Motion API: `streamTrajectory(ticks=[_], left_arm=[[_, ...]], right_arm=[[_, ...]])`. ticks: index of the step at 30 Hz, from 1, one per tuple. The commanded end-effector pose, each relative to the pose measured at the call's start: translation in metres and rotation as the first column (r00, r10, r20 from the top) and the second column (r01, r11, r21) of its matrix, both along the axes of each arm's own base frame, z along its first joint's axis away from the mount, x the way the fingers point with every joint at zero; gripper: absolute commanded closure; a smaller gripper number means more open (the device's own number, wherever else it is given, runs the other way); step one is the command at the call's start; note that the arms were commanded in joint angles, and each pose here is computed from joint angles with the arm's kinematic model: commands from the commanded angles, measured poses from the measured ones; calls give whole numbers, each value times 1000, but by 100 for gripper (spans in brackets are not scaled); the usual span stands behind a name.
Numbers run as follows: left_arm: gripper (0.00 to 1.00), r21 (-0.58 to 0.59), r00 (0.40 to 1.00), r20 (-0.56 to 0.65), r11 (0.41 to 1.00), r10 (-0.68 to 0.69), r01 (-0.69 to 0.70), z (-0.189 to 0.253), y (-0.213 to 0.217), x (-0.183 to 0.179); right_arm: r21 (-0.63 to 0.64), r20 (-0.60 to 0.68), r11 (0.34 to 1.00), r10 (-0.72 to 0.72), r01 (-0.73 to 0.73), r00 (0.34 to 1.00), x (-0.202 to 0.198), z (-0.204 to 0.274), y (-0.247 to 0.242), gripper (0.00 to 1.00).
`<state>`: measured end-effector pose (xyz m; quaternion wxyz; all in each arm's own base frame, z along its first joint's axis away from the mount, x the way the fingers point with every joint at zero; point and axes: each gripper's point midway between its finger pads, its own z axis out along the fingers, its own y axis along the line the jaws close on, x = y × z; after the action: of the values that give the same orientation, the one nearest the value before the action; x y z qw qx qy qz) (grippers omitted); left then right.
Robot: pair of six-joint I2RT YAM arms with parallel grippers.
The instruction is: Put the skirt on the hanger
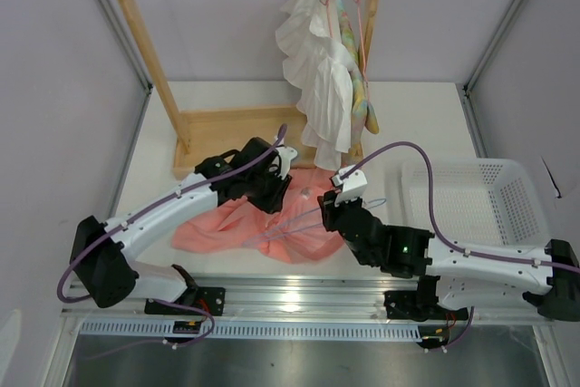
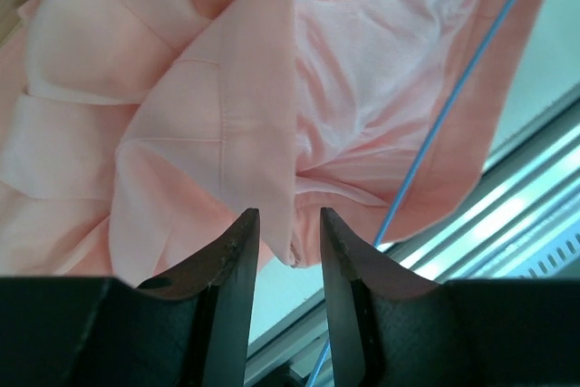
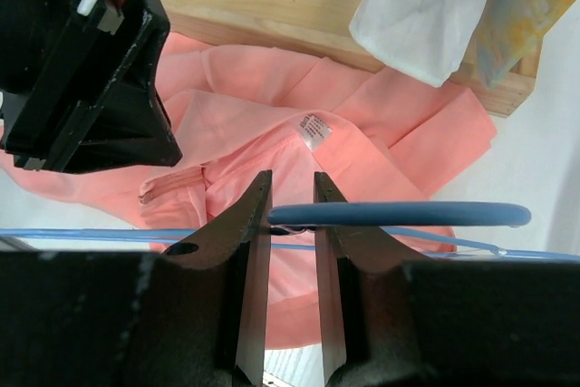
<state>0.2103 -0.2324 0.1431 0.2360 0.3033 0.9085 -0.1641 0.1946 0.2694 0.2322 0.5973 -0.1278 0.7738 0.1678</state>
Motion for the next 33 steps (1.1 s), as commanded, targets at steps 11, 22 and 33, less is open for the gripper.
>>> streamTrajectory(ticks=[11,22,33], left_arm=[[58,-2,966,-63,968,-252,252,-13,-30,-32],[55,264,992,-5,957,-125,122,-53,-3,1],[55,407,985,171,912,-22,-50,-59,23,30]], right_arm=[[99,18,995,17,-19,1000,-5,15,-7,100],[98,15,995,10,-12,1000,-5,11,-9,100],[88,9,996,8,-9,1000,-5,5,-9,100]])
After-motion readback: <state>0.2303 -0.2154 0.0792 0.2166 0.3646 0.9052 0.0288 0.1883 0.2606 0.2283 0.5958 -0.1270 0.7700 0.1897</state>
